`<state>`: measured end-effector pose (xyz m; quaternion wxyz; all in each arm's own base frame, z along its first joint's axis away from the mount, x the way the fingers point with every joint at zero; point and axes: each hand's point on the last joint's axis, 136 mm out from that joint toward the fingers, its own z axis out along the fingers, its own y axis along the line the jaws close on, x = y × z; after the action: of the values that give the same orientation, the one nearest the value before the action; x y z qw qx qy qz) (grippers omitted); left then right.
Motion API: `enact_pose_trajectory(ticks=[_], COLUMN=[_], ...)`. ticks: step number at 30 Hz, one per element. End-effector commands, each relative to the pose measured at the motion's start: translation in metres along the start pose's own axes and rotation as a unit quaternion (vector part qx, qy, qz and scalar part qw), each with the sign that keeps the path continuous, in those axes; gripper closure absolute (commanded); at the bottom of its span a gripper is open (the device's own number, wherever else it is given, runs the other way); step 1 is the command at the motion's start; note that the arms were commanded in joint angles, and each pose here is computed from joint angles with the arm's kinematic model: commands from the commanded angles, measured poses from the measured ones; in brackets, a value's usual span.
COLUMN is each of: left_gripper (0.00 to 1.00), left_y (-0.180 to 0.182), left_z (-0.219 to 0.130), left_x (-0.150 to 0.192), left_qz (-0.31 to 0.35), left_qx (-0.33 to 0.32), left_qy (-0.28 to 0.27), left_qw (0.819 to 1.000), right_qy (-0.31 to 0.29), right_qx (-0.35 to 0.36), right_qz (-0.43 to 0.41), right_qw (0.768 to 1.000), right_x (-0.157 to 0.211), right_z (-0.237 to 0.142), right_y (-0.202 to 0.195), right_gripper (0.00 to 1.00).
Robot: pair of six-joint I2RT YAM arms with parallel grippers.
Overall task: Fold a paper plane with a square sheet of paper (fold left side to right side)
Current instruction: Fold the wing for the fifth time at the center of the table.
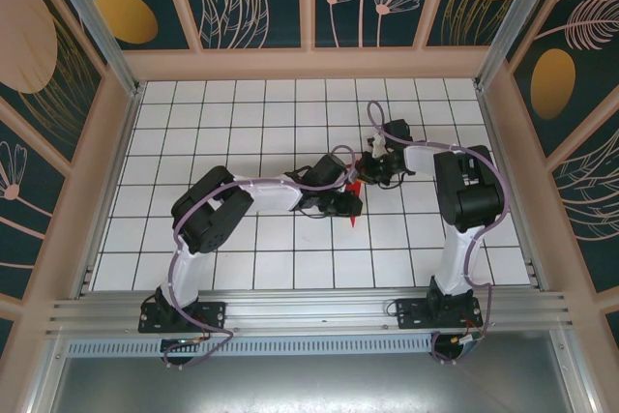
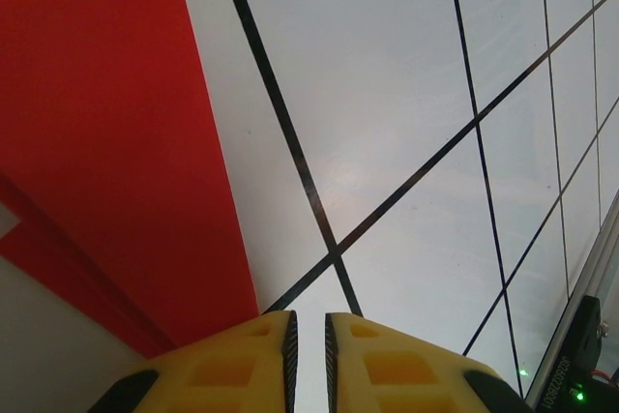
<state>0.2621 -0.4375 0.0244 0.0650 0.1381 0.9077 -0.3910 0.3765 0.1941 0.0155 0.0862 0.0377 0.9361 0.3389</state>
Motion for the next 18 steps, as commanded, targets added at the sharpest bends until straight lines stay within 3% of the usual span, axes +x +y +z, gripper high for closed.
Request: enact_pose_trajectory(ticks=[1, 10, 18], left_gripper=[0.81, 0.81, 0.81], left_y=[0.011, 0.0, -0.037], left_z=[0.013, 0.005, -0.029], left_x=[0.056, 0.051, 0.041], left_qz=[-0.023, -0.02, 0.019], left_qx=[-0.011, 0.016, 0.07], left_qy=[0.077, 0.059, 0.016], left_qw=[0.997, 0.998, 0.997], right_qy=[0.021, 0.023, 0.01], right_qx=[0.067, 0.056, 0.036], right_qz=[0.03, 0.035, 0.024], right_qw=[0.997, 0.998, 0.999], right_x=[0.014, 0.014, 0.003], right_z=[0.016, 0.017, 0.012], right_y=[-0.034, -0.033, -0.021], right_gripper=[0.98, 0.98, 0.97])
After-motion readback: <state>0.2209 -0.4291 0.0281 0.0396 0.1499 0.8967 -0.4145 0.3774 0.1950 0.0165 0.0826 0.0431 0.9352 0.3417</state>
